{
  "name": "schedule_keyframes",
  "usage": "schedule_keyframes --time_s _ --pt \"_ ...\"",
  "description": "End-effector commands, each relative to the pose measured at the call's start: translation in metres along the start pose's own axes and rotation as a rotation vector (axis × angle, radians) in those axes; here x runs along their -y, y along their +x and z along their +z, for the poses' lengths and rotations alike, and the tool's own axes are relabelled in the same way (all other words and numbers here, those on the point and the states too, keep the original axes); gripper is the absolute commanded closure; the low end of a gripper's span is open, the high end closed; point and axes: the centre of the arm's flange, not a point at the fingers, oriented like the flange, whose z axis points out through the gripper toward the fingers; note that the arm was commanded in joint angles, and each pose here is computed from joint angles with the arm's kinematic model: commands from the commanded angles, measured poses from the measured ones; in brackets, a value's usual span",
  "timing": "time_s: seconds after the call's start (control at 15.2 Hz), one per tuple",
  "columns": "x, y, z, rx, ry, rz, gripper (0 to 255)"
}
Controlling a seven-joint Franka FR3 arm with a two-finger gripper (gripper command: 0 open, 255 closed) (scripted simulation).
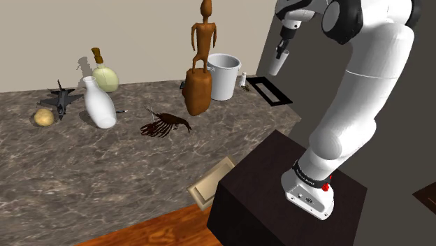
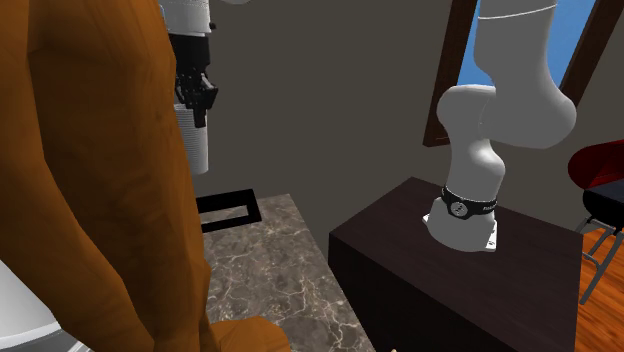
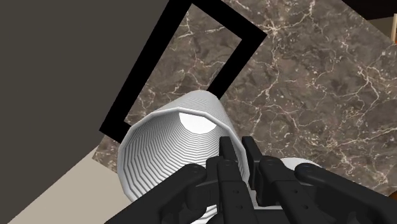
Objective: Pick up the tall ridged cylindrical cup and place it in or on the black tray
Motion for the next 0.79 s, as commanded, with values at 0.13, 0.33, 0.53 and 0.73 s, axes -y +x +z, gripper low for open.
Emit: schedule_keyframes --time_s 0.13,0.33,0.53,0.73 --pt "-0.05 0.017 -0.006 -0.001 0.001 -0.003 255" --pt "-0.088 0.028 -0.01 -0.001 0.001 -0.003 255" --pt "-0.086 0.027 0.006 -0.001 0.001 -0.003 255" --pt "-0.085 0.027 0.022 -0.001 0.001 -0.003 255"
